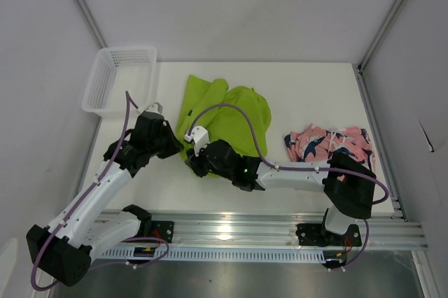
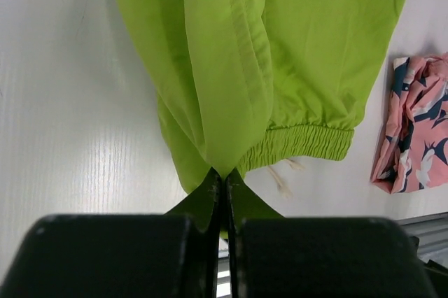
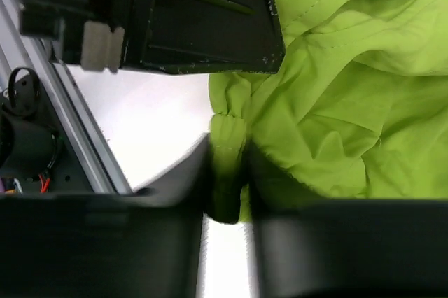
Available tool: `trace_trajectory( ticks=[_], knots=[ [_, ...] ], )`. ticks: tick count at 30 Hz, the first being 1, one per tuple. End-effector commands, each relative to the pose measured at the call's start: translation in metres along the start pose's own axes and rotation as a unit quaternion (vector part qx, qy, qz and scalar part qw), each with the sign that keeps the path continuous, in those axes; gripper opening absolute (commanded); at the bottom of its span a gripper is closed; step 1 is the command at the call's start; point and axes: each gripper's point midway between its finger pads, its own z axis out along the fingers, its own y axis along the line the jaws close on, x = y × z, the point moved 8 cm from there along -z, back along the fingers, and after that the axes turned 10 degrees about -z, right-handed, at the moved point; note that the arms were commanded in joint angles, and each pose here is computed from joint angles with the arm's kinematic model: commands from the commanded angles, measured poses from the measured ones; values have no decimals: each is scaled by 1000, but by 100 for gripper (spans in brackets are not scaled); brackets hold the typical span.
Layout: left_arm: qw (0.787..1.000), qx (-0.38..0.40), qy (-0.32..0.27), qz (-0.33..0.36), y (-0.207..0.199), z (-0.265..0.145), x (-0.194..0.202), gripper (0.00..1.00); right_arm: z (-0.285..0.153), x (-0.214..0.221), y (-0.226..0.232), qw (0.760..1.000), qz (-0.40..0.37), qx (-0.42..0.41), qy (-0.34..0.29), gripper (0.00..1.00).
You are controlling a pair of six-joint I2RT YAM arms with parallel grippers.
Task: Fold and stack the shorts
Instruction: Flatten the shorts out
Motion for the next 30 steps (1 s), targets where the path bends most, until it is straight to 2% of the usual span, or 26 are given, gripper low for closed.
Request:
trace_trajectory(
  ticks=[1, 3, 4, 5, 6, 8, 12, 15, 19, 23, 25, 27, 30],
  knots=[
    [999, 42, -19, -15, -18, -8, -13, 1, -8, -8, 0, 999, 10, 28, -39, 15],
    [999, 45, -21, -10, -18, -6, -13, 26, -18, -8, 2, 999, -2, 30, -43, 0],
    [999, 46, -24, -9, -18, -5, -14, 58, -32, -6, 2, 999, -5, 26, -42, 0],
    [999, 43, -23, -8, -16, -4, -14, 75, -40, -3, 7, 999, -9, 14, -39, 0],
    [999, 43, -24, -7, -16, -3, -15, 87, -47, 1, 9, 999, -12, 5, -36, 0],
    [999, 51, -19, -2, -19, 1, -19, 99, -71, 18, 15, 1000, -13, -21, -19, 0],
    [999, 45, -4, 15, -25, 12, -25, 99, -118, 49, 43, 995, -24, -92, 5, 0],
    [999, 43, 27, 20, -22, 34, -17, 99, -153, 74, 61, 988, -28, -145, 44, 0],
    [998, 48, 26, 17, -25, 55, -19, 99, -178, 94, 78, 980, -25, -179, 82, 0],
    [999, 18, 24, 21, -32, 82, -29, 99, -185, 117, 82, 978, -22, -168, 120, 0],
    [999, -26, 2, 33, -32, 90, -40, 99, -186, 124, 82, 979, -17, -162, 123, 0],
    [996, -73, 11, 42, -26, 105, -41, 99, -185, 128, 80, 980, -14, -158, 123, 0],
    [994, -95, 11, 45, -23, 121, -42, 98, -183, 129, 80, 982, -9, -152, 110, 0]
  ],
)
